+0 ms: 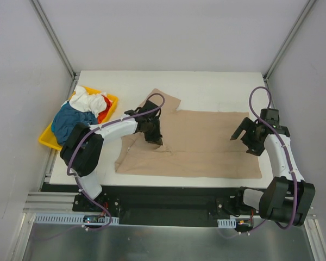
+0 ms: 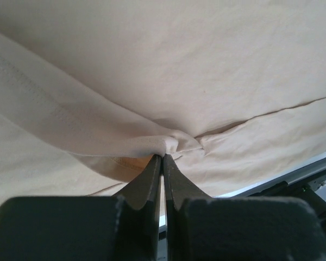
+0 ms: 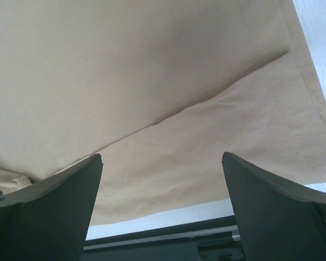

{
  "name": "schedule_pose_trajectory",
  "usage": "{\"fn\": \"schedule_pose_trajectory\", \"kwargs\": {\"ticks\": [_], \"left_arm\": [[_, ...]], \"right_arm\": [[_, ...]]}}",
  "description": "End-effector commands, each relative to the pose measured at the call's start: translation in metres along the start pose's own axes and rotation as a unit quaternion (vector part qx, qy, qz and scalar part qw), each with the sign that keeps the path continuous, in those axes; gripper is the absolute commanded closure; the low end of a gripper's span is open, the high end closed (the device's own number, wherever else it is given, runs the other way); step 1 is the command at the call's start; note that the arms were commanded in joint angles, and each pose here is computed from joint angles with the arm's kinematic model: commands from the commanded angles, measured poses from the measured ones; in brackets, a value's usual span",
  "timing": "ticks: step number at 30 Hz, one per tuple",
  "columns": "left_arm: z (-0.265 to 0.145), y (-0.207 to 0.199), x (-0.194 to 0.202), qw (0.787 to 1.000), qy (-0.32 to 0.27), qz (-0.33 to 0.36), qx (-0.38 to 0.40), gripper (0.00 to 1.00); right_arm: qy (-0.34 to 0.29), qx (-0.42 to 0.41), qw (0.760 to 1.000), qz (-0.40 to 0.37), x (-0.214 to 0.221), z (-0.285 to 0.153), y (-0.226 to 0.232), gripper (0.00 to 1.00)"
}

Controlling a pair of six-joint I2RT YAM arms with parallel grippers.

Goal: Fold and stack the t-shirts
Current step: Fold the flattened tshirt in 1/3 of the way

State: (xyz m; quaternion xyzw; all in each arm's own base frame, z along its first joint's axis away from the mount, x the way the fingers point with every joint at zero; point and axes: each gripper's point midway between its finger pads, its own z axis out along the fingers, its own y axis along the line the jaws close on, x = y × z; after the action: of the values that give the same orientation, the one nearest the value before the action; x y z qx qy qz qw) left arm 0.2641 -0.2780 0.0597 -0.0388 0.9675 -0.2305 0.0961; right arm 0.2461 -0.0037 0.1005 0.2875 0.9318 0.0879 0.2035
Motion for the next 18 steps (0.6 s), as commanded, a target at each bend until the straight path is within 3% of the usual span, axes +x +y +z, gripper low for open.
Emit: {"fn": "schedule_pose_trajectory", "kwargs": {"ticks": [1,9,12,16,18], "left_arm": [[-0.001,-0.017,-0.009,0.999,0.005,0.044,0.016,1.00],[0.008,-0.027,-0.019,0.993,0.040,0.110,0.016,1.00],[0.012,-0.026,-0.022,0.989,0.054,0.138,0.008,0.93],[0.009,-0.032,-0.032,0.985,0.049,0.167,0.012,0.75],[0.007,-0.036,-0.033,0.984,0.049,0.172,0.016,0.70]], "right_arm": [[-0.016,-0.011,1.000,-0.005,-0.015,-0.008,0.006,0.03],[-0.008,-0.006,1.000,0.002,-0.016,-0.005,0.001,0.03],[-0.004,-0.003,1.000,0.004,-0.015,-0.003,0.000,0.03],[-0.004,-0.003,1.000,0.005,-0.016,-0.003,-0.001,0.03],[-0.003,-0.003,1.000,0.006,-0.016,-0.003,-0.001,0.03]]}}
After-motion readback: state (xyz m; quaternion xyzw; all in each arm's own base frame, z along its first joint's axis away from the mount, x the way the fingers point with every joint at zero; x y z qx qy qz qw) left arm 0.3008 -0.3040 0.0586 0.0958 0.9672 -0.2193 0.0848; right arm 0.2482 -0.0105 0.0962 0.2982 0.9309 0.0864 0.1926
